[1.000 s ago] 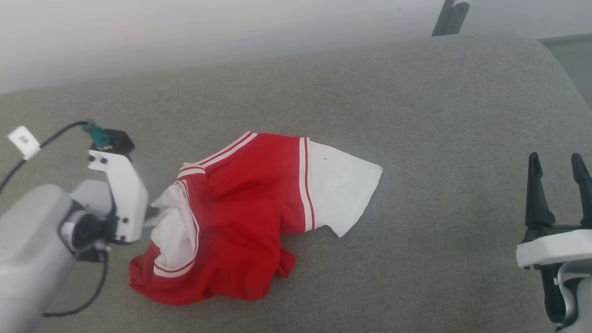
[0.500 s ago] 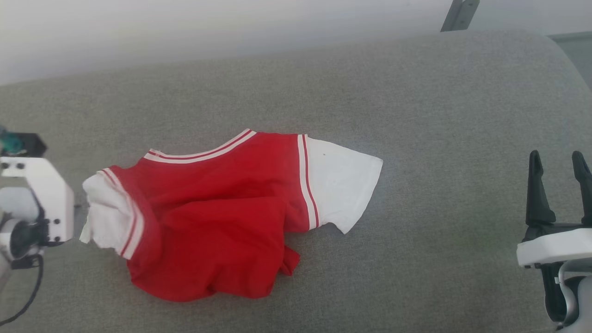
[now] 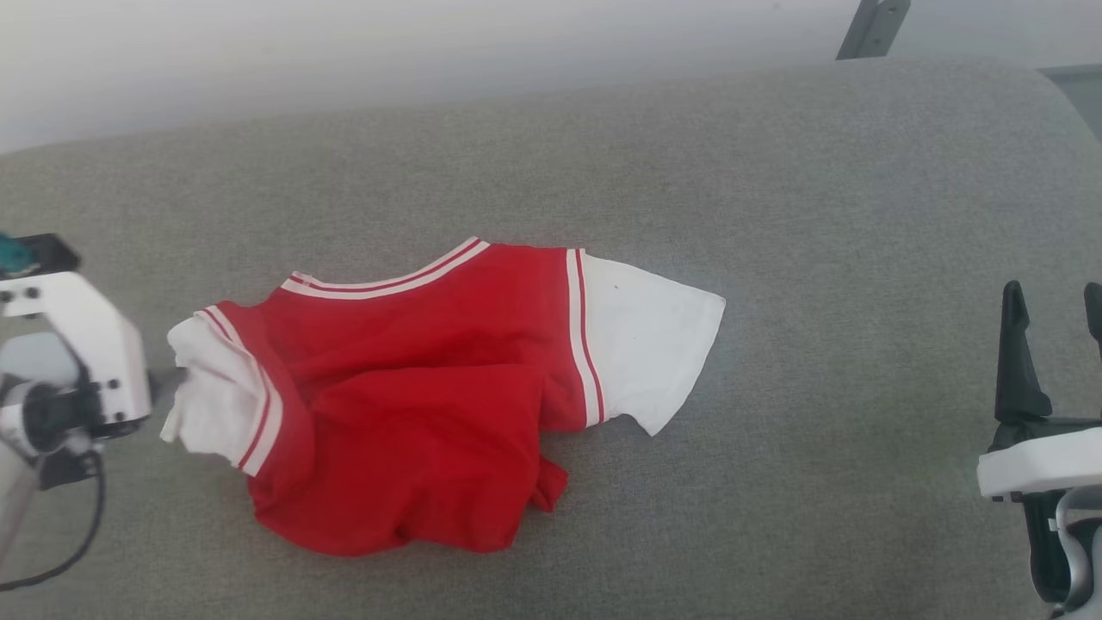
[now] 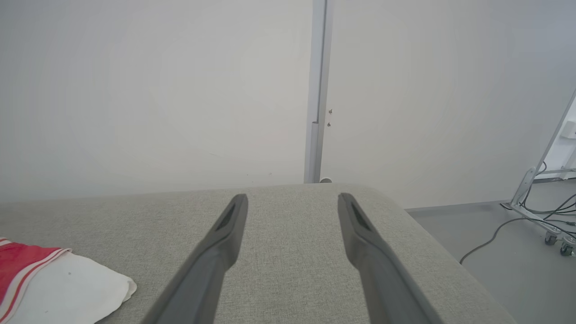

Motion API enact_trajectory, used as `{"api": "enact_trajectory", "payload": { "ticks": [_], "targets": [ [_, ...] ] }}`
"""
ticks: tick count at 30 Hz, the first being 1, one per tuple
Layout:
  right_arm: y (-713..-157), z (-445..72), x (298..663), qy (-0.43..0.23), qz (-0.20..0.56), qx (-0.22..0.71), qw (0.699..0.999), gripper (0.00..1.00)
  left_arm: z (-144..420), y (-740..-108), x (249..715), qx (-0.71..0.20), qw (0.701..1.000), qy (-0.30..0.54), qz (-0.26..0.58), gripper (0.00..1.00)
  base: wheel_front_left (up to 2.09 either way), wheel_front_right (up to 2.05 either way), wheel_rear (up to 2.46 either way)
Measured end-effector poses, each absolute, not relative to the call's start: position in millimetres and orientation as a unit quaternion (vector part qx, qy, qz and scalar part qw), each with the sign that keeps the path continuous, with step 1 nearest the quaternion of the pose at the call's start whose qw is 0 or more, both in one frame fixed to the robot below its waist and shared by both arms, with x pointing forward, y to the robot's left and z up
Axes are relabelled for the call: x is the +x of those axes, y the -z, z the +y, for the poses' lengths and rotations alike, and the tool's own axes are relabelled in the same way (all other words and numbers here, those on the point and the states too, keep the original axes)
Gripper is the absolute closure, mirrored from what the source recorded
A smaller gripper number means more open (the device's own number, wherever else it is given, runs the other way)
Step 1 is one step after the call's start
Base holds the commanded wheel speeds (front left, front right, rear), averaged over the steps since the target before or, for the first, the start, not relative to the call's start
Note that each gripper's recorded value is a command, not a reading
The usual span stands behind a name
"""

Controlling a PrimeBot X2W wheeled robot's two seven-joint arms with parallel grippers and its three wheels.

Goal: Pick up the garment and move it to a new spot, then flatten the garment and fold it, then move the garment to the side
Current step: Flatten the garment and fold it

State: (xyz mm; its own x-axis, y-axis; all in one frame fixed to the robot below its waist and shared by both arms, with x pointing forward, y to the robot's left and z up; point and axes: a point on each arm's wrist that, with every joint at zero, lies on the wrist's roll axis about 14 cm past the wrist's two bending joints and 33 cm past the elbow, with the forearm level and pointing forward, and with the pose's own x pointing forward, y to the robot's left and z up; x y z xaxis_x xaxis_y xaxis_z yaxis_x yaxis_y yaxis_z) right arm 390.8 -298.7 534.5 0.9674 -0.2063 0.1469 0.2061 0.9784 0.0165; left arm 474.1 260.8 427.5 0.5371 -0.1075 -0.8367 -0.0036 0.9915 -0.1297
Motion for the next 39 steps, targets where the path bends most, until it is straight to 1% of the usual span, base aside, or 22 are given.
{"api": "enact_trajectory", "payload": {
  "ticks": [3, 9, 14, 17, 18, 19, 20, 23, 29, 32, 37, 39],
  "targets": [
    [-535, -298, 391, 0.102, -0.073, -0.002, 0.992, 0.0, 247, -428, 469, -0.058, 0.864, 0.042, 0.499, 0.0, 0.0, 0.0, 0.0],
    [-535, -295, 392, 0.099, -0.071, -0.003, 0.993, 0.0, 227, -431, 466, -0.064, 0.855, 0.059, 0.511, 0.0, 0.0, 0.0, 0.0],
    [-535, -297, 389, 0.101, -0.069, -0.005, 0.992, 0.0, 220, -419, 449, -0.087, 0.83, 0.053, 0.548, 0.0, 0.0, 0.0, 0.0],
    [-532, -300, 386, 0.105, -0.064, -0.006, 0.992, 0.0, 220, -418, 445, -0.075, 0.829, 0.053, 0.551, 0.0, 0.0, 0.0, 0.0],
    [-532, -300, 386, 0.105, -0.064, -0.006, 0.992, 0.0, 220, -418, 444, -0.075, 0.83, 0.053, 0.55, 0.07, 0.0, 0.0, 0.0],
    [-532, -300, 386, 0.105, -0.064, -0.006, 0.992, 0.0, 220, -417, 443, -0.075, 0.831, 0.055, 0.549, 0.51, 0.0, 0.0, 0.0],
    [-532, -300, 386, 0.105, -0.064, -0.006, 0.992, 0.0, 220, -417, 443, -0.075, 0.831, 0.055, 0.549, 1.0, 0.0, 0.0, 0.0],
    [-532, -300, 386, 0.105, -0.064, -0.006, 0.992, 0.0, 220, -412, 437, -0.075, 0.829, 0.058, 0.551, 1.0, 0.0, 0.0, 0.0],
    [-533, -299, 387, 0.104, -0.065, -0.006, 0.992, 0.0, 245, -414, 436, -0.095, 0.835, 0.011, 0.542, 1.0, 0.0, 0.0, 0.0],
    [-533, -299, 387, 0.104, -0.064, -0.005, 0.992, 0.0, 259, -411, 427, -0.104, 0.83, -0.015, 0.548, 1.0, 0.0, 0.0, 0.0],
    [-530, -296, 389, 0.1, -0.06, -0.004, 0.993, 0.0, 286, -398, 404, -0.105, 0.812, -0.071, 0.569, 1.0, 0.0, 0.0, 0.0],
    [-528, -294, 391, 0.097, -0.057, -0.002, 0.994, 0.0, 293, -397, 402, -0.1, 0.815, -0.081, 0.565, 1.0, 0.0, 0.0, 0.0]
  ]
}}
